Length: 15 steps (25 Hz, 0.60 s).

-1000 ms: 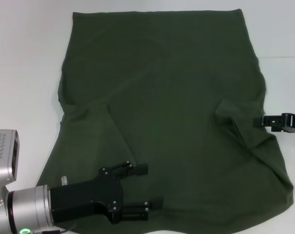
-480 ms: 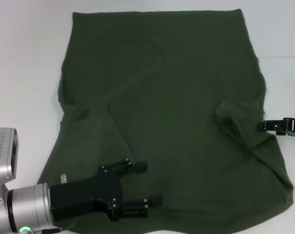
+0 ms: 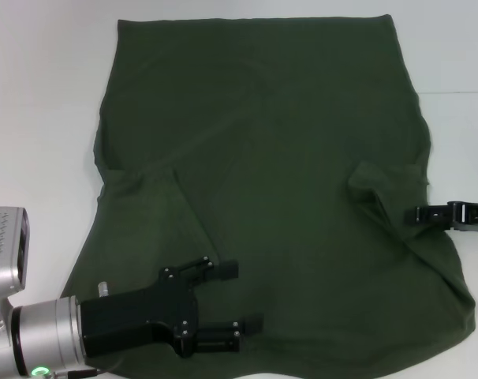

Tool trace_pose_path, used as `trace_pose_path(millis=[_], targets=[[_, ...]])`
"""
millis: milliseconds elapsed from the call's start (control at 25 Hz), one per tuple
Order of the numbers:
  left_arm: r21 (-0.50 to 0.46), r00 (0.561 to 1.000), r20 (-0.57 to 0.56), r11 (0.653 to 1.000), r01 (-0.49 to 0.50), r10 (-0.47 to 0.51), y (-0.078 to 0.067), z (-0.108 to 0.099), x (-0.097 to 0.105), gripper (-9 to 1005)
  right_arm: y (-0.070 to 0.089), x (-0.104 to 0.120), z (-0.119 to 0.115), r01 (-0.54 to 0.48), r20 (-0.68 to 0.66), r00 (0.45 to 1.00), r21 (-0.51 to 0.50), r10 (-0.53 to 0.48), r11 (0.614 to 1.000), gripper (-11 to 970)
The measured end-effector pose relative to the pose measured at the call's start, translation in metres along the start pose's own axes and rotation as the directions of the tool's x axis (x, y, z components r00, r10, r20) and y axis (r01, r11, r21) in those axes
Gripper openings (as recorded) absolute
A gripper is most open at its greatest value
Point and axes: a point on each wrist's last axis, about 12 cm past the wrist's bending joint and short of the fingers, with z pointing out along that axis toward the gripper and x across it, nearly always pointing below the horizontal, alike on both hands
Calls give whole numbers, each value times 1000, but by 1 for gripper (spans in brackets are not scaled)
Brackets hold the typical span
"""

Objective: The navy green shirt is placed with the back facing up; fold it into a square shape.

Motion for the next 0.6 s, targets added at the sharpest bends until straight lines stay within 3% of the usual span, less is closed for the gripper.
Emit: trace_pose_path(millis=[600], targets=[[3, 1000, 3, 1000, 0, 0, 0, 1, 0, 935, 14, 4, -7, -3, -67, 998, -135, -6, 991, 824]])
